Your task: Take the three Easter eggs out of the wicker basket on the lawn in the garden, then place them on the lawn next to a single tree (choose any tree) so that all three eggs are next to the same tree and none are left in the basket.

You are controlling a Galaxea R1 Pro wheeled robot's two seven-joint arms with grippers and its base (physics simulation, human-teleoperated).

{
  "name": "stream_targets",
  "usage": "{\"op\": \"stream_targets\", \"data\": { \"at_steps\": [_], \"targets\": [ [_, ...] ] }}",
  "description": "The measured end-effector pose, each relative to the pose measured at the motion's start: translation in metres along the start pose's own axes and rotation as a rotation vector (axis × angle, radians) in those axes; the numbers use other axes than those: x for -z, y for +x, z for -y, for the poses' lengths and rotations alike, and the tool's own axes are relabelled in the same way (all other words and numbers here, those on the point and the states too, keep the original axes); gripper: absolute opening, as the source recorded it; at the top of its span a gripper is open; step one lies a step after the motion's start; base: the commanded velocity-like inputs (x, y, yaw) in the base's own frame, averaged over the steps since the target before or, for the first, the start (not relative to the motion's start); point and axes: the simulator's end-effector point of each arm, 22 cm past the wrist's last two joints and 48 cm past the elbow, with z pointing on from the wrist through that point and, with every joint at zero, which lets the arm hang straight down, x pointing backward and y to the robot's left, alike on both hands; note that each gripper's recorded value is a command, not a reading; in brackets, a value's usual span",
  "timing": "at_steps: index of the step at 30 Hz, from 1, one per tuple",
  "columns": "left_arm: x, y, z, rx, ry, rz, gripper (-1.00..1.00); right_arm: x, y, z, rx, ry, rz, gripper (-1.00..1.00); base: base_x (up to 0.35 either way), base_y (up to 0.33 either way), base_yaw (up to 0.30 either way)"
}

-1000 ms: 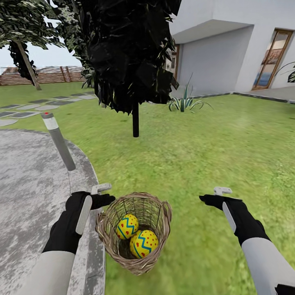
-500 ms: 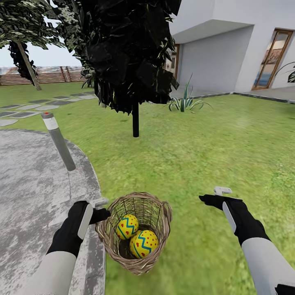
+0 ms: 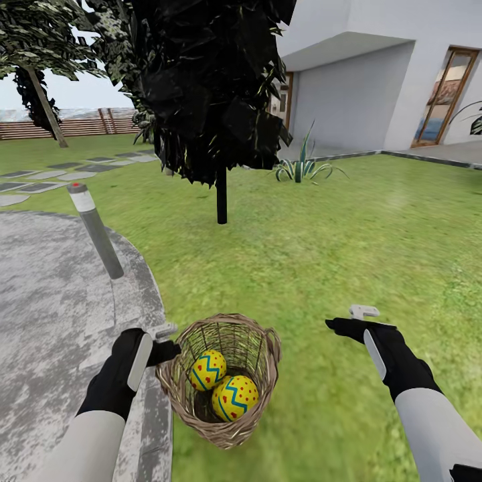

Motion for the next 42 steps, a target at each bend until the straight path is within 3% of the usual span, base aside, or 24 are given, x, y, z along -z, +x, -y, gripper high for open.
{"op": "stream_targets", "data": {
  "at_steps": [16, 26, 36, 37, 42],
  "targets": [
    [-0.015, 0.013, -0.002, -0.001, -0.001, -0.022, 1.0, -0.009, 0.014, 0.004, 0.0, 0.005, -0.011, 1.0, 0.0, 0.0, 0.0],
    [-0.035, 0.028, -0.007, -0.003, -0.018, -0.065, 1.0, -0.026, 0.037, 0.007, 0.0, 0.01, -0.054, 1.0, 0.0, 0.0, 0.0],
    [-0.036, 0.024, -0.01, -0.006, -0.027, -0.053, 1.0, -0.032, 0.045, 0.008, -0.002, 0.013, -0.068, 1.0, 0.0, 0.0, 0.0],
    [-0.036, 0.024, -0.01, -0.006, -0.026, -0.053, -1.0, -0.032, 0.045, 0.009, -0.002, 0.013, -0.068, 1.0, 0.0, 0.0, 0.0],
    [-0.036, 0.024, -0.007, 0.0, -0.015, -0.052, -1.0, -0.032, 0.045, 0.009, -0.003, 0.014, -0.068, 1.0, 0.0, 0.0, 0.0]
  ]
}}
